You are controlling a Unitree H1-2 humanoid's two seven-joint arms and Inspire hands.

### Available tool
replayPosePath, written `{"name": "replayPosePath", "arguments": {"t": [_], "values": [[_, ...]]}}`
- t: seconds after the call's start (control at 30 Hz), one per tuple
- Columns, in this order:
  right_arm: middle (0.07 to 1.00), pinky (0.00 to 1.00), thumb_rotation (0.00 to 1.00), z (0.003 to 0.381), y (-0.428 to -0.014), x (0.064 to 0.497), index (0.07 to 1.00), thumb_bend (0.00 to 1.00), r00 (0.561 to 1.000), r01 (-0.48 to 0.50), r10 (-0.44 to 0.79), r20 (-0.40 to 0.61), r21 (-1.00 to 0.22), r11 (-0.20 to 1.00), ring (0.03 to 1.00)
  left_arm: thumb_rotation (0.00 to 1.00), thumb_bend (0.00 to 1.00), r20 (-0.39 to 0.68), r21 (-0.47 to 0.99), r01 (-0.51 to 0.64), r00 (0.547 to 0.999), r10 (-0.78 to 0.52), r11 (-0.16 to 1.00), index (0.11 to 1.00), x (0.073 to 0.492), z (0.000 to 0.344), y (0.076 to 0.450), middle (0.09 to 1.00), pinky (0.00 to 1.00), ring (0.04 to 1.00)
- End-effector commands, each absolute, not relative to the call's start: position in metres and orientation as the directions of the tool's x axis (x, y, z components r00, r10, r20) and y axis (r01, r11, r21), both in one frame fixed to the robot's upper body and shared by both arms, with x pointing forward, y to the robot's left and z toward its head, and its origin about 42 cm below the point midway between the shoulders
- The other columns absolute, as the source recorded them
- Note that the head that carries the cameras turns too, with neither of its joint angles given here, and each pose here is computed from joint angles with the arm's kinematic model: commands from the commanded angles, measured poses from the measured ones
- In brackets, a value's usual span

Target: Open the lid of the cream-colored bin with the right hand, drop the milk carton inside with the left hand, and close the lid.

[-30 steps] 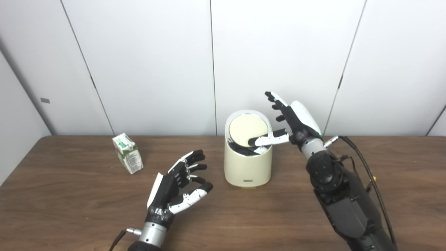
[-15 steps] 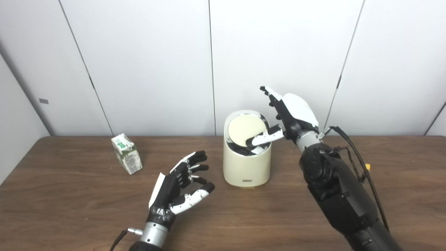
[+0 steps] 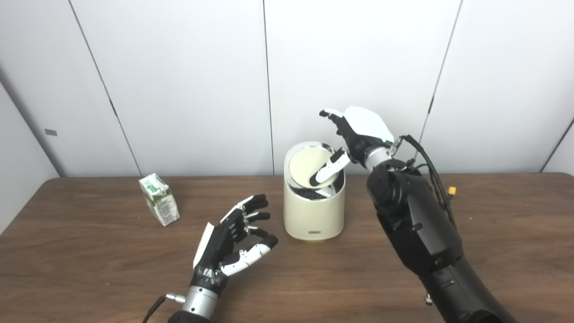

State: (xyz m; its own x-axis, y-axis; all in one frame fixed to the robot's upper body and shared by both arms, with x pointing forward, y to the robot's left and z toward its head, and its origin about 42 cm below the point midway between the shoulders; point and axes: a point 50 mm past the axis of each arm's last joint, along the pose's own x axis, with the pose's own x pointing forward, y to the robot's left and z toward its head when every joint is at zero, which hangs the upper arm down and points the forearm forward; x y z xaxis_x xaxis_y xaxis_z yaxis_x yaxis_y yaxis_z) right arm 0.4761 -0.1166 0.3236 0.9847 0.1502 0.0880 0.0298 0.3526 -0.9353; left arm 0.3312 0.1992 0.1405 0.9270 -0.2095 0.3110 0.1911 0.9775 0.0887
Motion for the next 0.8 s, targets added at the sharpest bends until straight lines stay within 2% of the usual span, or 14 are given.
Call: {"name": "replayPosePath", "arguments": {"t": [0.0, 0.13, 0.27, 0.43, 0.6, 0.77], "values": [[0.877, 0.57, 0.2, 0.321, -0.122, 0.477, 0.875, 0.89, 0.99, 0.036, 0.117, 0.077, -0.947, 0.319, 0.738, 0.29, 0.7, 0.387, 0.096, 0.19, 0.897, -0.213, 0.977, 0.864, 0.337, 0.16, 0.198, 0.838, 0.59, 0.766], [0.874, 0.55, 0.2, 0.319, -0.125, 0.474, 0.87, 0.88, 0.99, 0.032, 0.117, 0.073, -0.945, 0.327, 0.728, 0.29, 0.71, 0.388, 0.103, 0.186, 0.897, -0.212, 0.977, 0.863, 0.337, 0.16, 0.199, 0.834, 0.59, 0.762], [0.892, 0.62, 0.2, 0.32, -0.13, 0.47, 0.876, 0.87, 0.99, 0.033, 0.119, 0.078, -0.939, 0.343, 0.799, 0.28, 0.7, 0.387, 0.107, 0.186, 0.897, -0.214, 0.977, 0.861, 0.337, 0.16, 0.199, 0.833, 0.58, 0.759], [0.909, 0.67, 0.24, 0.333, -0.141, 0.454, 0.883, 0.85, 0.983, 0.032, 0.145, 0.114, -0.879, 0.476, 0.866, 0.27, 0.69, 0.385, 0.103, 0.191, 0.897, -0.216, 0.976, 0.862, 0.337, 0.159, 0.2, 0.836, 0.59, 0.763], [0.896, 0.67, 0.25, 0.341, -0.156, 0.435, 0.871, 0.84, 0.966, 0.063, 0.157, 0.204, -0.778, 0.625, 0.859, 0.27, 0.69, 0.382, 0.105, 0.192, 0.898, -0.218, 0.976, 0.863, 0.339, 0.158, 0.201, 0.839, 0.59, 0.766], [0.888, 0.69, 0.26, 0.334, -0.17, 0.43, 0.857, 0.8, 0.947, 0.078, 0.155, 0.281, -0.67, 0.738, 0.849, 0.28, 0.7, 0.377, 0.102, 0.191, 0.901, -0.215, 0.976, 0.86, 0.339, 0.156, 0.2, 0.835, 0.59, 0.764]]}}
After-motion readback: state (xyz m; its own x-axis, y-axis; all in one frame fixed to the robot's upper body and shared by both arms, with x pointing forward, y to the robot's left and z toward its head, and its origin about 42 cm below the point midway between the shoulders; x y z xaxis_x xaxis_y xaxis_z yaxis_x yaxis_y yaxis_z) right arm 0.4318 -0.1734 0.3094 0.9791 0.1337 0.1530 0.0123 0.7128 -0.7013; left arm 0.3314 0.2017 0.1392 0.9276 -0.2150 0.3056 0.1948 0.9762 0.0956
